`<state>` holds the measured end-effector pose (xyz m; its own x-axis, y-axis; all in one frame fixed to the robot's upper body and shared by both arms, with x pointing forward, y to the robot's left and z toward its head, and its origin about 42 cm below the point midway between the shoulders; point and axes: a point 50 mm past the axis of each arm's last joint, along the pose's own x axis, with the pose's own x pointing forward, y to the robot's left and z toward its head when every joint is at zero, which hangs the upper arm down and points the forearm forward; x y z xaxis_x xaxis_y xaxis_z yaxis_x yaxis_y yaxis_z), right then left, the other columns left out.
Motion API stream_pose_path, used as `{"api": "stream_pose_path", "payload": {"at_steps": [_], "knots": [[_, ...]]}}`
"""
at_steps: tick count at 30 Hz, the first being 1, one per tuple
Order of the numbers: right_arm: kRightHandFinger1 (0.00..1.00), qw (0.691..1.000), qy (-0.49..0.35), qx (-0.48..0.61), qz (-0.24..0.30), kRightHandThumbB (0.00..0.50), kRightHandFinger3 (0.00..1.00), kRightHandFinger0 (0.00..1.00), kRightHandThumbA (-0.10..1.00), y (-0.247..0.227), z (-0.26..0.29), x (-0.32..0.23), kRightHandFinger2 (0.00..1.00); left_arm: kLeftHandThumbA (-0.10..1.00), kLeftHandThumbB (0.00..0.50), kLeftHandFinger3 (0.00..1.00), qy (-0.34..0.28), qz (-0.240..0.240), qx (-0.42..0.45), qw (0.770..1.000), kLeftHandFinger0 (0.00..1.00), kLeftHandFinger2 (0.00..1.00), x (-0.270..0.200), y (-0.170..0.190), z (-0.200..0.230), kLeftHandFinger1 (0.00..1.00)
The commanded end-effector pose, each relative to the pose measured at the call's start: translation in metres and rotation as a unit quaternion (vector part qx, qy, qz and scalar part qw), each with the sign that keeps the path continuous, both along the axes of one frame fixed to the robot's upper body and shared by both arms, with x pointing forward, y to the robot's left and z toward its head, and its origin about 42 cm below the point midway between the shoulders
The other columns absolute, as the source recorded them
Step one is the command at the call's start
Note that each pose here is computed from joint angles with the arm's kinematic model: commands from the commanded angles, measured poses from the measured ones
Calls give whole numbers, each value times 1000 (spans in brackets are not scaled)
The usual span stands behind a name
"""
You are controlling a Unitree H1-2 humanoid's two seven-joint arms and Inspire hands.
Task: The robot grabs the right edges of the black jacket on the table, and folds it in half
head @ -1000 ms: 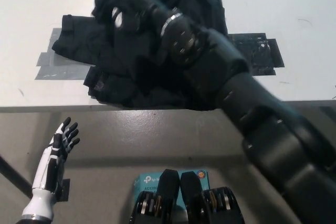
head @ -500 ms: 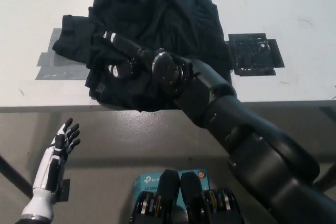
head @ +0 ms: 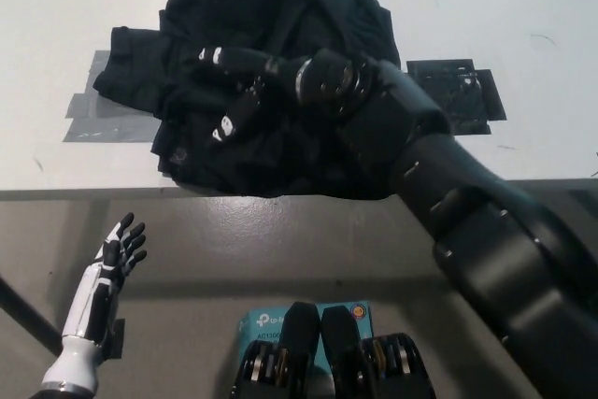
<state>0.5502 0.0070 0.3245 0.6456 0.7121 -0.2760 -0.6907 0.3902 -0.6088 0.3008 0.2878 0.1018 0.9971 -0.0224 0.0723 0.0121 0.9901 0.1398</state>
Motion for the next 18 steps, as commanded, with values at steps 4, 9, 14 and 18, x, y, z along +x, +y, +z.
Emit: {"api": "stream_pose_path", "payload": {"at_steps": [4,9,14,18], "knots": [[1000,992,-55,39,102,477,1000,1000,1000,20,174,-26,1000,1000,152,1000,-27,-3,28,999,1000,1000,10,3,12,1000],[1000,991,-66,49,101,439,1000,1000,1000,14,195,-35,1000,1000,160,1000,-21,-3,34,999,1000,1000,10,3,12,1000],[1000,985,-96,111,92,468,1000,1000,1000,-10,225,-43,1000,1000,169,1000,-20,-6,31,999,1000,1000,4,2,8,1000],[1000,979,-75,164,91,487,1000,1000,1000,-34,243,-55,1000,1000,150,1000,-13,-4,24,1000,1000,1000,-2,2,3,1000]]}}
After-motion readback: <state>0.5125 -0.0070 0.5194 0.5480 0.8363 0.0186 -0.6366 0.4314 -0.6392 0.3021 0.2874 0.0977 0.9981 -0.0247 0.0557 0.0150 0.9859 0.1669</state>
